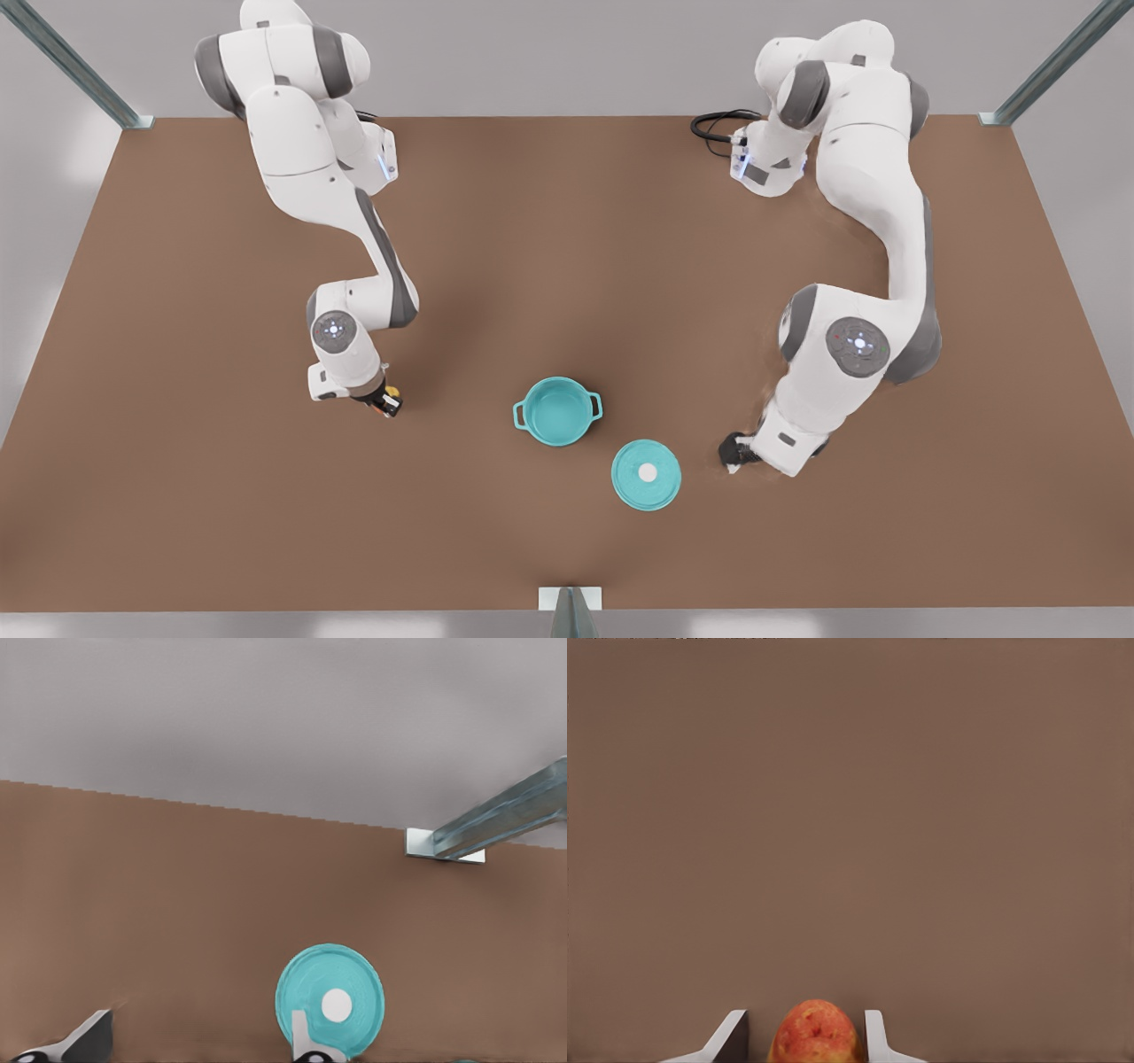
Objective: Open the pot lid and put the potato into the pot
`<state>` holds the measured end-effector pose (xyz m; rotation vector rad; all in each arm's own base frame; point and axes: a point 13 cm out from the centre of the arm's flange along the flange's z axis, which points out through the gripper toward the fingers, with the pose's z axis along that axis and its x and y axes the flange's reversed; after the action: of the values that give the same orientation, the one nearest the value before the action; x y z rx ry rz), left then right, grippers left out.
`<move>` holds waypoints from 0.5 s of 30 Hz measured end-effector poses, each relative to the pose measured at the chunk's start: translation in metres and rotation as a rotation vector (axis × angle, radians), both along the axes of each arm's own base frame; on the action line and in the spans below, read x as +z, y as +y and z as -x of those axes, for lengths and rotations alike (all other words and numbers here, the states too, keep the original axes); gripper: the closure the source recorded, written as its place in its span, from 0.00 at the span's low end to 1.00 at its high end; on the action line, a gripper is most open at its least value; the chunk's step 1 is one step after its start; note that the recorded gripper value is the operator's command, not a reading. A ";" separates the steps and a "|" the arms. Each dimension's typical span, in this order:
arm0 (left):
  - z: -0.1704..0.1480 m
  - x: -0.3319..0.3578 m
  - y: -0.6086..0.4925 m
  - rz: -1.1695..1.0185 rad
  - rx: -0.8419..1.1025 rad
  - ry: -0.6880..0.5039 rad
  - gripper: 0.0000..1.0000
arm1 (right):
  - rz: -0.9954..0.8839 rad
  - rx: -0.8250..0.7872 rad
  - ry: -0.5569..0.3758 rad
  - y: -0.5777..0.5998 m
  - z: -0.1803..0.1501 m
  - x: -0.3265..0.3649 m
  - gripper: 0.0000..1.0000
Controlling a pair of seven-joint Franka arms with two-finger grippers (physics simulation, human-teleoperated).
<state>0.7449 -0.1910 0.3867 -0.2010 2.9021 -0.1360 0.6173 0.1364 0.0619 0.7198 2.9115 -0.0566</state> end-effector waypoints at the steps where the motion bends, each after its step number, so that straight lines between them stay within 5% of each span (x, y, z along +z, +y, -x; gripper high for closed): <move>1: 0.073 0.033 0.029 -0.003 0.002 0.059 0.00 | 0.000 -0.001 0.001 0.000 0.000 0.000 0.41; 2: 0.118 0.039 0.041 -0.004 -0.007 0.101 0.00 | 0.000 -0.003 0.002 0.000 0.000 0.000 0.41; 4: 0.145 0.036 0.051 -0.001 -0.026 0.145 0.00 | 0.000 -0.005 0.003 0.000 0.001 0.000 0.41; 15: 0.158 0.012 0.084 -0.001 -0.058 0.250 0.00 | 0.003 -0.006 0.021 0.006 0.007 -0.014 0.40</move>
<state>0.5872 -0.1072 0.3991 -0.1425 3.1581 -0.1269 0.6098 0.1422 0.0478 0.7313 2.9290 -0.0696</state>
